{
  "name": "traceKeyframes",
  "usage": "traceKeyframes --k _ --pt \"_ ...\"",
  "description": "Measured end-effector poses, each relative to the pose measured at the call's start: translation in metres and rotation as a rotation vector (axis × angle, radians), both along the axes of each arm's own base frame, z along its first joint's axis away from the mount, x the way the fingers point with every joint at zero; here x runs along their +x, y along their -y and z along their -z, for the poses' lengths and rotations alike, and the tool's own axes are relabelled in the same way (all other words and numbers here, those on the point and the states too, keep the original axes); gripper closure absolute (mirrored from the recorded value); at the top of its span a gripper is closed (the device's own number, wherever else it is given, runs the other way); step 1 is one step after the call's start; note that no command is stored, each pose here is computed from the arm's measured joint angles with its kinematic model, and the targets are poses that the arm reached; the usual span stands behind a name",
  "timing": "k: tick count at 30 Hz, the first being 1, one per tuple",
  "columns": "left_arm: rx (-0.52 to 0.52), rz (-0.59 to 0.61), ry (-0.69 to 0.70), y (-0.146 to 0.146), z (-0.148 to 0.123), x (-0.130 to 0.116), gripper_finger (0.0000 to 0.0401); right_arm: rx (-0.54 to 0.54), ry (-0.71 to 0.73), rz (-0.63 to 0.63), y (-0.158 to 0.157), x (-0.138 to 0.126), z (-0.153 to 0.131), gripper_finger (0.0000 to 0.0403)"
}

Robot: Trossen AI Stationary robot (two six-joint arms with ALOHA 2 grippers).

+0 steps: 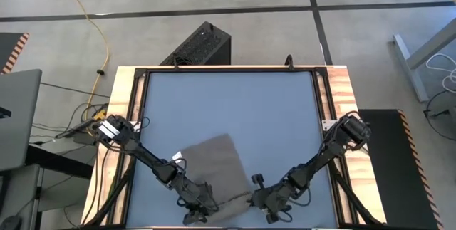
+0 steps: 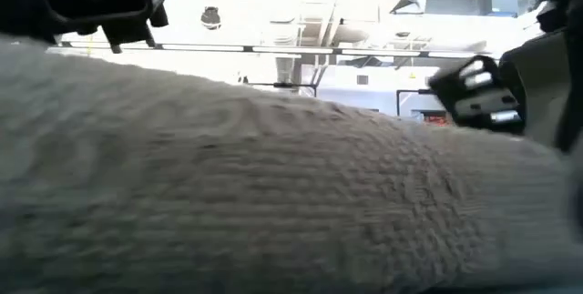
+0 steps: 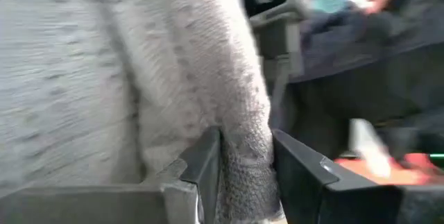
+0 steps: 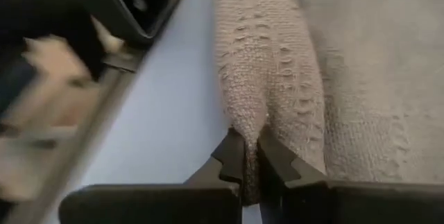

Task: Roll towel into tight, uniform cylinder
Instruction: Roll the gray towel

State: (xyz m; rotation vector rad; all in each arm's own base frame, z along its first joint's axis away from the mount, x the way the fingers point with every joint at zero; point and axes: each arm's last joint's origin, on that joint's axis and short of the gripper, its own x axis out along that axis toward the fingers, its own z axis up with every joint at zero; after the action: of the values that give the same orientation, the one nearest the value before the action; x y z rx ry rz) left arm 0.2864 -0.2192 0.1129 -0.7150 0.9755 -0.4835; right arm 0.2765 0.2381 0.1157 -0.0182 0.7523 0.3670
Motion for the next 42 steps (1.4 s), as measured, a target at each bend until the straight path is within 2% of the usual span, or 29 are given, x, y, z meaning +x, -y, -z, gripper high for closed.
traceKeyframes --k 3,7,12,18,29,37,42 --pt "0.096 -0.023 0.045 -0.006 -0.011 -0.003 0.0296 0.154 -0.111 0.0 0.006 0.001 -0.009 0.0369" --pt "0.213 -0.074 0.113 -0.012 -0.024 -0.006 0.0298 0.291 -0.206 0.026 0.016 0.006 -0.019 0.0369" --pt "0.263 -0.114 0.152 -0.014 -0.03 -0.007 0.0298 0.423 -0.306 0.109 0.033 0.017 -0.021 0.0365" --pt "0.289 -0.065 0.285 -0.008 -0.037 -0.006 0.0298 0.421 -0.384 0.217 0.052 0.023 -0.015 0.0365" --pt "0.237 -0.049 0.124 -0.005 -0.032 -0.015 0.0298 0.437 -0.388 0.32 0.071 0.035 -0.012 0.0365" --pt "0.231 -0.06 0.09 -0.009 -0.05 -0.025 0.0298 0.41 -0.433 0.334 0.077 0.039 0.009 0.0365" --pt "0.239 -0.088 0.107 -0.014 -0.066 -0.032 0.0298 0.416 -0.436 0.331 0.078 0.04 0.01 0.0365"
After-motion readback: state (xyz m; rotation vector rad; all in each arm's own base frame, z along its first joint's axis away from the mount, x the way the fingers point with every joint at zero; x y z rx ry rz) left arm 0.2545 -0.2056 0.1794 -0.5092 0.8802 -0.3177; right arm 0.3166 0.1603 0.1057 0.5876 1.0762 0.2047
